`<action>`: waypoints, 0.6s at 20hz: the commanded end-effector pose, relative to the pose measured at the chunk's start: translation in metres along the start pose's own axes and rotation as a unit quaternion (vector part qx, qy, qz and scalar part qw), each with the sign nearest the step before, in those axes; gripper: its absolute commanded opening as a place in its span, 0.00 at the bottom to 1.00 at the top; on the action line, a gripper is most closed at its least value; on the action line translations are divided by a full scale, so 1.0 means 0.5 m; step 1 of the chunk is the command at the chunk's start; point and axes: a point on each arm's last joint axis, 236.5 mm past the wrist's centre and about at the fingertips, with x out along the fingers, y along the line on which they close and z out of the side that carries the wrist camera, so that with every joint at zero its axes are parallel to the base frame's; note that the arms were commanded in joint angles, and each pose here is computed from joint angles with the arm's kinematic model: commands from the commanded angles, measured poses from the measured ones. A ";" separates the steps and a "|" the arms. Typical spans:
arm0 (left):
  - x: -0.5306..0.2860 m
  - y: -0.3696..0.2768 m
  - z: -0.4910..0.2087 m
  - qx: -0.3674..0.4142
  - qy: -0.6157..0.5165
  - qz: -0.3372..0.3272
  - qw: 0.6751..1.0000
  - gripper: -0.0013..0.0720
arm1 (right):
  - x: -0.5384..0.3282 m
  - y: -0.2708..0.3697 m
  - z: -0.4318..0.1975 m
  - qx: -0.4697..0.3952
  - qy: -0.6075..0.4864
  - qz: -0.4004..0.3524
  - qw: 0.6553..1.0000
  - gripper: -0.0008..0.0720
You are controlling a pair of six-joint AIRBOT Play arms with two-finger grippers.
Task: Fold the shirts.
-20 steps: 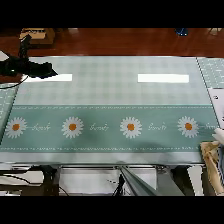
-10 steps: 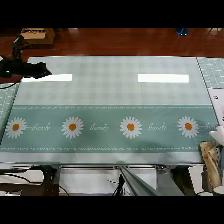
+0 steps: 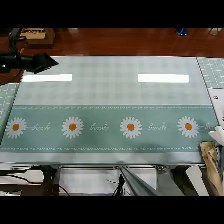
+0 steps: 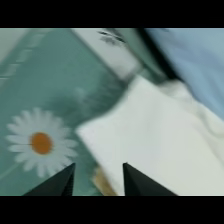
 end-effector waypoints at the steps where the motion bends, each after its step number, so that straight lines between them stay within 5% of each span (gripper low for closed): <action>1: -0.026 -0.082 -0.007 0.067 0.050 0.027 0.996 0.87 | 0.055 0.348 0.068 -0.160 -0.055 0.148 0.974 0.72; 3: -0.040 -0.076 -0.022 0.112 0.082 0.131 0.982 0.89 | 0.076 0.505 0.082 -0.194 -0.098 0.185 0.958 0.83; 4: -0.035 -0.091 -0.035 0.130 0.096 0.157 0.974 0.99 | 0.088 0.566 0.072 -0.183 -0.097 0.207 0.956 0.83; 6: 0.003 -0.145 -0.085 0.159 0.142 0.156 0.964 0.99 | 0.129 0.643 0.012 -0.165 -0.044 0.233 0.957 0.83; 12: 0.053 -0.192 -0.156 0.213 0.194 0.266 0.920 0.99 | 0.190 0.563 -0.132 -0.278 0.107 0.143 0.944 0.83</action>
